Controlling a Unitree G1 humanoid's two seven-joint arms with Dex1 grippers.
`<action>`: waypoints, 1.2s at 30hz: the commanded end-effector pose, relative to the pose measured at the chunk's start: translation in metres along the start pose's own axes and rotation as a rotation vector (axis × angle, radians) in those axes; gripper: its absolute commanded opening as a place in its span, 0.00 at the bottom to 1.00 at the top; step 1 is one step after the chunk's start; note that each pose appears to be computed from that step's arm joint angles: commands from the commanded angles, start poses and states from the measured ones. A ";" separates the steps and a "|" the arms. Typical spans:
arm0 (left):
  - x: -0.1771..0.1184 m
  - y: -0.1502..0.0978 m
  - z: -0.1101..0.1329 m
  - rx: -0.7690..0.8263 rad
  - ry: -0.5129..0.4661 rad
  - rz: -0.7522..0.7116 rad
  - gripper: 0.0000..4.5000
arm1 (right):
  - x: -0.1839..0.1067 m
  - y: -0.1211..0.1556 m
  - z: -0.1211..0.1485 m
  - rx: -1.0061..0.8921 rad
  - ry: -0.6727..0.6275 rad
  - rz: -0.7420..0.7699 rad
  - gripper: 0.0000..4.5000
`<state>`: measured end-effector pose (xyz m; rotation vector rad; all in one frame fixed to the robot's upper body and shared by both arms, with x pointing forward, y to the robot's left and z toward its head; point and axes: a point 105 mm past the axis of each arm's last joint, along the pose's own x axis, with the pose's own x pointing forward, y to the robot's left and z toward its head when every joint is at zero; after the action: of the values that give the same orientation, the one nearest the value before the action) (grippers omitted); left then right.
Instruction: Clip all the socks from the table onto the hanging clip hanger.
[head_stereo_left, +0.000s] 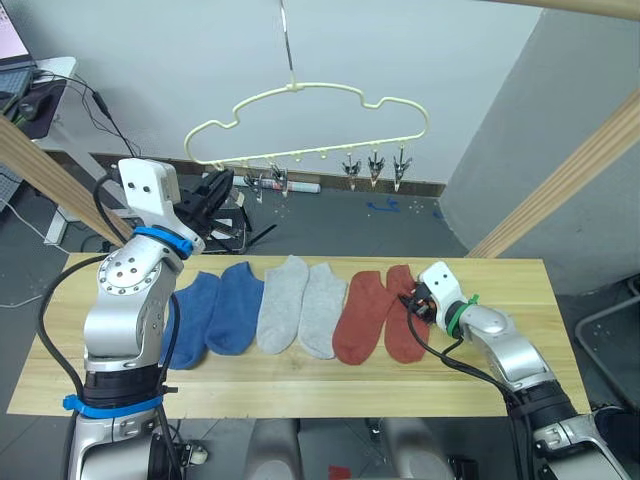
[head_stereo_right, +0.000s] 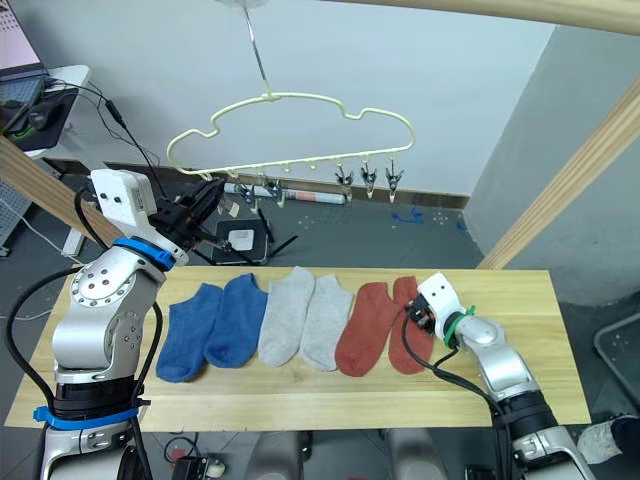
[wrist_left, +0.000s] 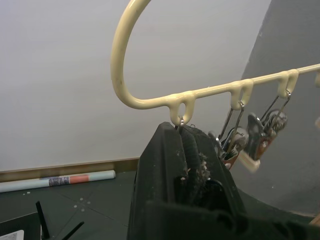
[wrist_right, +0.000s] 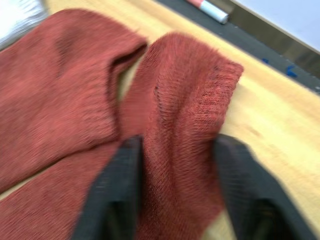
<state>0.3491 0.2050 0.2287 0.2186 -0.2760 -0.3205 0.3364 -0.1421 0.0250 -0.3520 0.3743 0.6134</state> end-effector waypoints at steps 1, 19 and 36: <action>-0.005 0.001 0.005 0.009 -0.007 -0.005 0.00 | -0.009 0.010 -0.022 -0.023 0.068 0.048 0.15; -0.029 0.011 0.010 -0.751 0.228 -0.294 0.00 | -0.027 0.109 0.139 0.067 -0.353 0.550 0.01; -0.040 -0.011 0.023 -0.802 0.244 -0.409 0.00 | 0.006 0.139 0.214 0.125 -0.518 0.665 0.01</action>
<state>0.3085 0.2007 0.2351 -0.5023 0.1648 -0.7812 0.3092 0.0558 0.1664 0.0395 0.0746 1.2644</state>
